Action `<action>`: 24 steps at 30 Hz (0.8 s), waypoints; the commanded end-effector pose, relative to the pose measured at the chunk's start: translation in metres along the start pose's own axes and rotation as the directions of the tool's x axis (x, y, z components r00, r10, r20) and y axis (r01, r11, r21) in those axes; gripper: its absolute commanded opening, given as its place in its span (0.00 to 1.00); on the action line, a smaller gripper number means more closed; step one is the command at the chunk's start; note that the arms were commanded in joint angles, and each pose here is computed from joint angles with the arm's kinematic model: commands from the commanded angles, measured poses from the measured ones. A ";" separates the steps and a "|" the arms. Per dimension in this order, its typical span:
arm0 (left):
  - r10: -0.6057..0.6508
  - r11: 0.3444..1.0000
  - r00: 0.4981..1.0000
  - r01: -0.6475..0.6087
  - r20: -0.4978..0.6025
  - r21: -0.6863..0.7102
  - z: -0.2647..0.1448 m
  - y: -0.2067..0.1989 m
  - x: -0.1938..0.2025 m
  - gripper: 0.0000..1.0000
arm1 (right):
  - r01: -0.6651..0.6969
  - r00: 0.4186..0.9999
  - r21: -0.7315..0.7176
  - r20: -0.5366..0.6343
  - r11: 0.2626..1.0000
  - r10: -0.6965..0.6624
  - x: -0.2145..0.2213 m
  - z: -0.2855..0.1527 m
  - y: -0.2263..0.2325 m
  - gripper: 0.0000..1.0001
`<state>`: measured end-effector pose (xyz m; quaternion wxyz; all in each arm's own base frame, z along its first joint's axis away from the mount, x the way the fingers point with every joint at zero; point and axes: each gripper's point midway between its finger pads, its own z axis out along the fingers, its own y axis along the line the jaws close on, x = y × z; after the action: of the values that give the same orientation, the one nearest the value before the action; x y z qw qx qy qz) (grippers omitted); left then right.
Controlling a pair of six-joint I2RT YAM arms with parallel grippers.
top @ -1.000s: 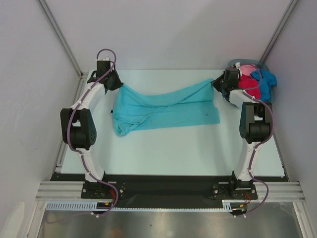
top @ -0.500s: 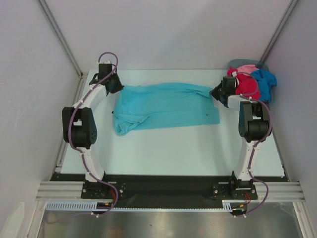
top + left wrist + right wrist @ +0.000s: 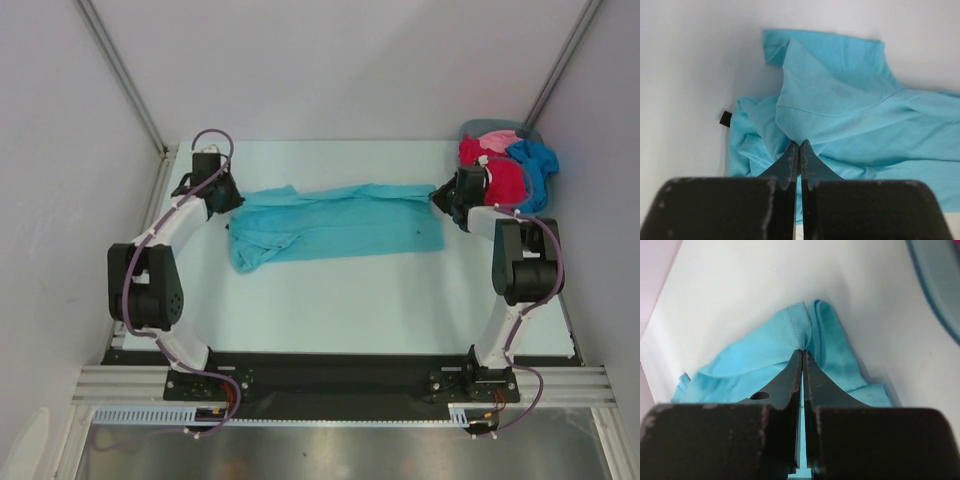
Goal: Fold and stack the t-shirts
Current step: Fold the tshirt
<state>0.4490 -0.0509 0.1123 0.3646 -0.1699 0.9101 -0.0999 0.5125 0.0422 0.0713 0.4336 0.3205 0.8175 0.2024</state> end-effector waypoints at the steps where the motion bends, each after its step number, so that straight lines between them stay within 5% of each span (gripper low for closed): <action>1: 0.020 1.000 0.991 -0.021 0.131 0.005 -0.034 -0.006 -0.036 0.00 | -0.010 0.996 -0.051 0.092 0.999 0.015 -0.042 -0.014 0.020 0.00; 24: 0.001 1.000 0.996 0.000 0.084 -0.015 -0.038 0.010 -0.002 0.00 | -0.051 0.996 -0.018 0.067 0.999 0.053 -0.013 -0.028 -0.006 0.04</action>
<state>0.4153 -0.0388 0.1332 0.3884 -0.1757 0.9009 -0.0818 0.4861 0.0280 0.0720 0.4304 0.3431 0.8105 0.2001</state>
